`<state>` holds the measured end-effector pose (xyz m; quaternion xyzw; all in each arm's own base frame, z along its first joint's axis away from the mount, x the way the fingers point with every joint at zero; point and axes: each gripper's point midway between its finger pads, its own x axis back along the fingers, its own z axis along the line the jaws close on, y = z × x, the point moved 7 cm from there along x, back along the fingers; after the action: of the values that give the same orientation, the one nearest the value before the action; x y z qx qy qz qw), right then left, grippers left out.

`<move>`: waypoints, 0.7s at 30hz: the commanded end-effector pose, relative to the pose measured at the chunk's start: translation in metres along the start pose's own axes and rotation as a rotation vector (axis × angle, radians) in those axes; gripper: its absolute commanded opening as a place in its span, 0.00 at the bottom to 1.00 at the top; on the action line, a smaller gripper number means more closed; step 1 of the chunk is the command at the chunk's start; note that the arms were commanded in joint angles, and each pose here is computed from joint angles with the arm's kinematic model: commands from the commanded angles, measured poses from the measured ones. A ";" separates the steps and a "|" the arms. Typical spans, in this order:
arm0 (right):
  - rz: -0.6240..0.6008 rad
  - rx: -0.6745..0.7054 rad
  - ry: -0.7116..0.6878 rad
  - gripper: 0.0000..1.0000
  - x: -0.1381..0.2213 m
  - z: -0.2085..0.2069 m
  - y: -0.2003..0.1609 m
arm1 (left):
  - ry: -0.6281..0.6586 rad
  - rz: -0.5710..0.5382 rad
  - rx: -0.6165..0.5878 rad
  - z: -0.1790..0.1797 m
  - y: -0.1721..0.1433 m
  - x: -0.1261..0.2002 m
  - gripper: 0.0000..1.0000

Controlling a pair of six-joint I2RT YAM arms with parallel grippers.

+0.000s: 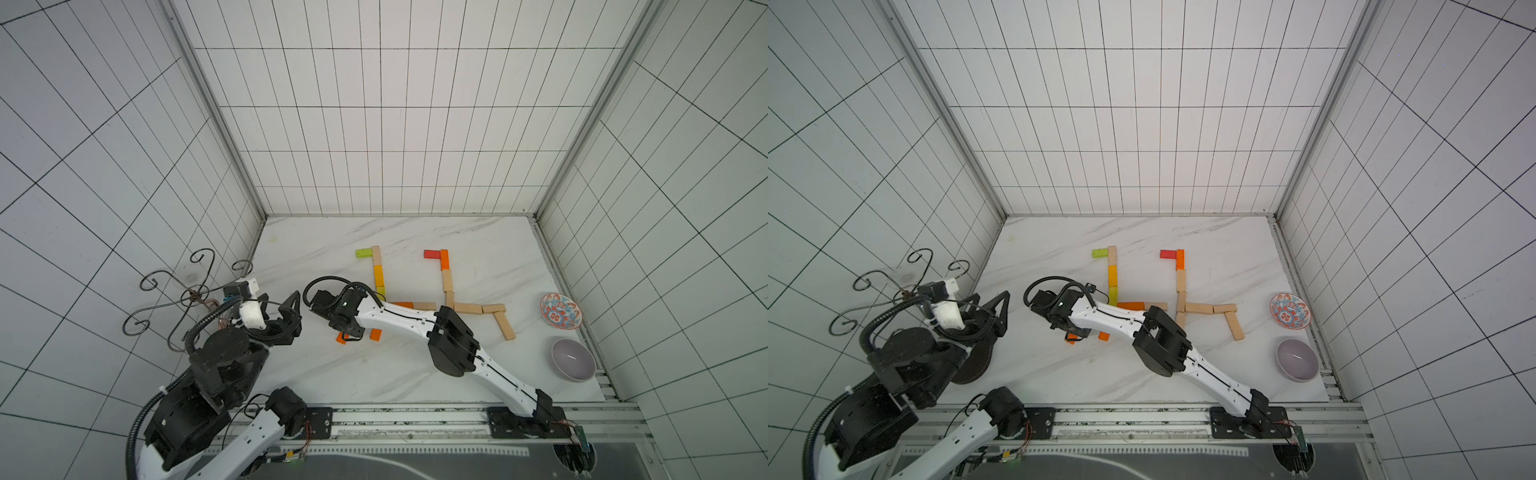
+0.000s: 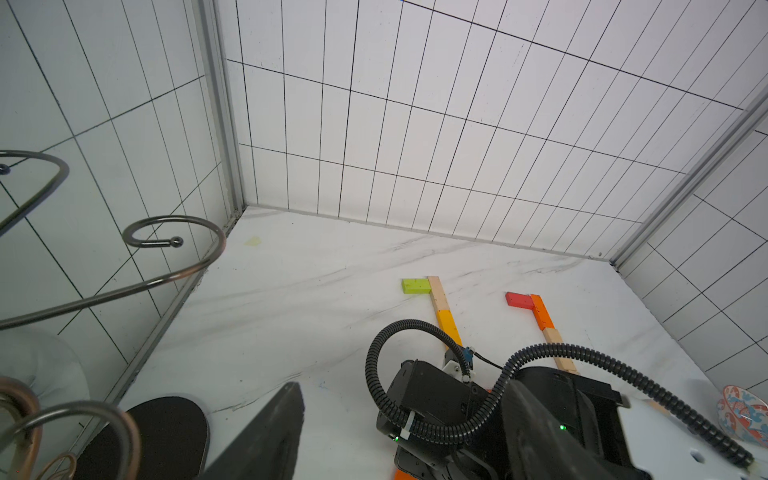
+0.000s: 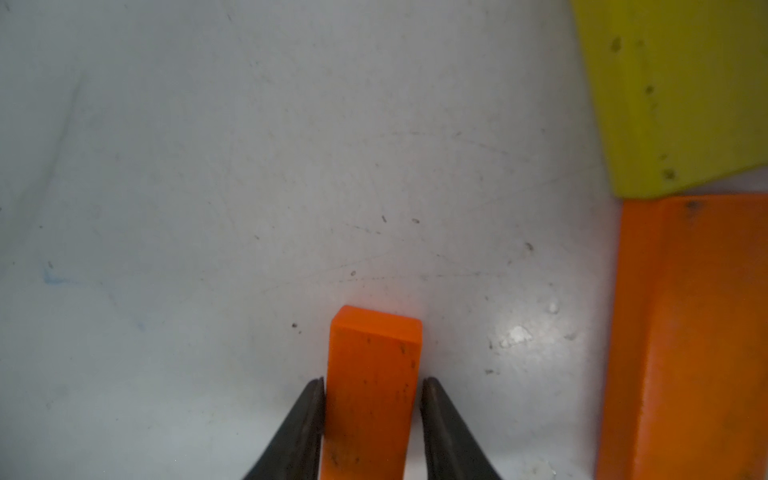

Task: Assemble a giraffe with building blocks
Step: Pick up the building block from the center of the board.

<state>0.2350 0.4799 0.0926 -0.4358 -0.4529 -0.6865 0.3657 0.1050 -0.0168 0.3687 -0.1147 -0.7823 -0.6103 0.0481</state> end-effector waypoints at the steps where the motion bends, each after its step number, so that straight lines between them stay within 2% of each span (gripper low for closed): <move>1: 0.034 0.028 -0.163 0.34 -0.033 -0.030 -0.009 | 0.021 -0.048 0.010 0.004 0.011 0.008 0.75; 9: -0.015 0.050 -0.024 0.22 -0.005 -0.008 0.007 | 0.019 -0.041 0.024 0.002 0.011 0.005 0.75; 15: -0.103 0.101 0.110 0.20 0.033 0.014 0.022 | 0.014 -0.035 0.031 0.000 0.012 0.003 0.75; 21: -0.190 0.164 0.184 0.19 0.075 0.020 0.039 | 0.016 -0.041 0.058 0.000 0.014 0.003 0.75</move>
<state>0.2494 0.4879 0.1422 -0.3361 -0.4905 -0.7056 0.3854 0.1061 -0.0156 0.3725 -0.1059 -0.7884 -0.6037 0.0527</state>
